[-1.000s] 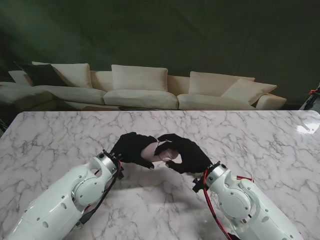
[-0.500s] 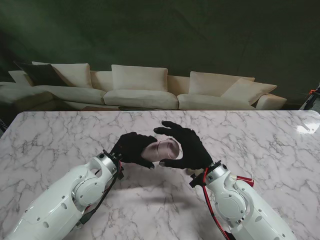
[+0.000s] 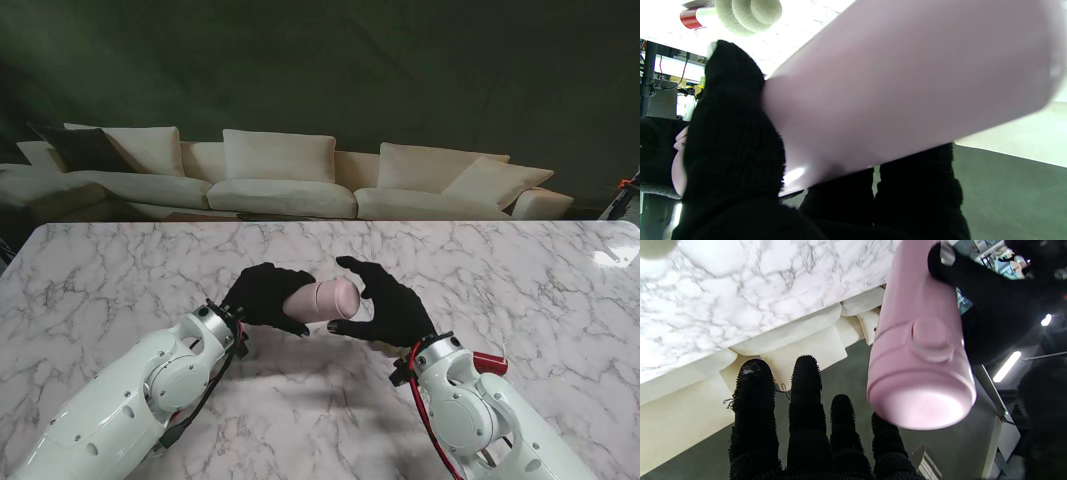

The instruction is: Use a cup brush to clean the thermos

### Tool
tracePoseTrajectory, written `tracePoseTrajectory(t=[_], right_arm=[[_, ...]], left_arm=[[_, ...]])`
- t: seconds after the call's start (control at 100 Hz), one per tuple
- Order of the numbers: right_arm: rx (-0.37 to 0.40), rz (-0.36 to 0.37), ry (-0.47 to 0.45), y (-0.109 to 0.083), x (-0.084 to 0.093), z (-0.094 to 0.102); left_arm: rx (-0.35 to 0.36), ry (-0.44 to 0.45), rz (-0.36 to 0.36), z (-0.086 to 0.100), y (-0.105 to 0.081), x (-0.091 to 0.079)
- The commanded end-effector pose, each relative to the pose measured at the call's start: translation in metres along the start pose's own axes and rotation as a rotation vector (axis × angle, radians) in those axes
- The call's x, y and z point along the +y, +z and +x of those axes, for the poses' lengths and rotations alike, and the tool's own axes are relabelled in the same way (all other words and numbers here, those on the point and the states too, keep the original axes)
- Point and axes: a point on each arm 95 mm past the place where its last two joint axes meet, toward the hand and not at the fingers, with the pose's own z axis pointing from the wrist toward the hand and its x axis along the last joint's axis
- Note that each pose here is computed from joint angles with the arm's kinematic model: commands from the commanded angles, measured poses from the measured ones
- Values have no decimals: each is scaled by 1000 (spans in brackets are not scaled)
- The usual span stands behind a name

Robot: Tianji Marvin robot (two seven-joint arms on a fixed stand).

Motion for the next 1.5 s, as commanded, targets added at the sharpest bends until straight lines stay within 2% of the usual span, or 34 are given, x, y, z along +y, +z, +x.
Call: tracePoseTrajectory(t=[0.0, 0.14, 0.36, 0.67, 0.85, 0.99, 1.09, 1.16, 1.36, 1.49], right_arm=[[17, 5, 3, 2, -7, 6], [27, 3, 63, 13, -15, 14], [50, -81, 110, 18, -18, 19], [67, -148, 111, 10, -6, 16], [68, -196, 92, 2, 9, 10], [44, -241, 42, -10, 30, -3], [11, -241, 23, -18, 46, -14], [-15, -233, -32, -22, 56, -26], [-118, -162, -160, -25, 72, -64], [-171, -97, -305, -19, 72, -94]], left_arm=[[8, 6, 0, 2, 4, -3], [11, 5, -2, 2, 4, -3], [2, 7, -7, 0, 4, -2], [0, 7, -19, -1, 5, 0], [-1, 8, -17, -1, 4, 0], [-1, 12, -11, -2, 2, -3], [1, 14, -4, -2, 1, -5], [3, 16, -2, -2, 1, -5], [11, 15, 2, -2, 1, -4], [15, 13, 9, -1, 1, -4]])
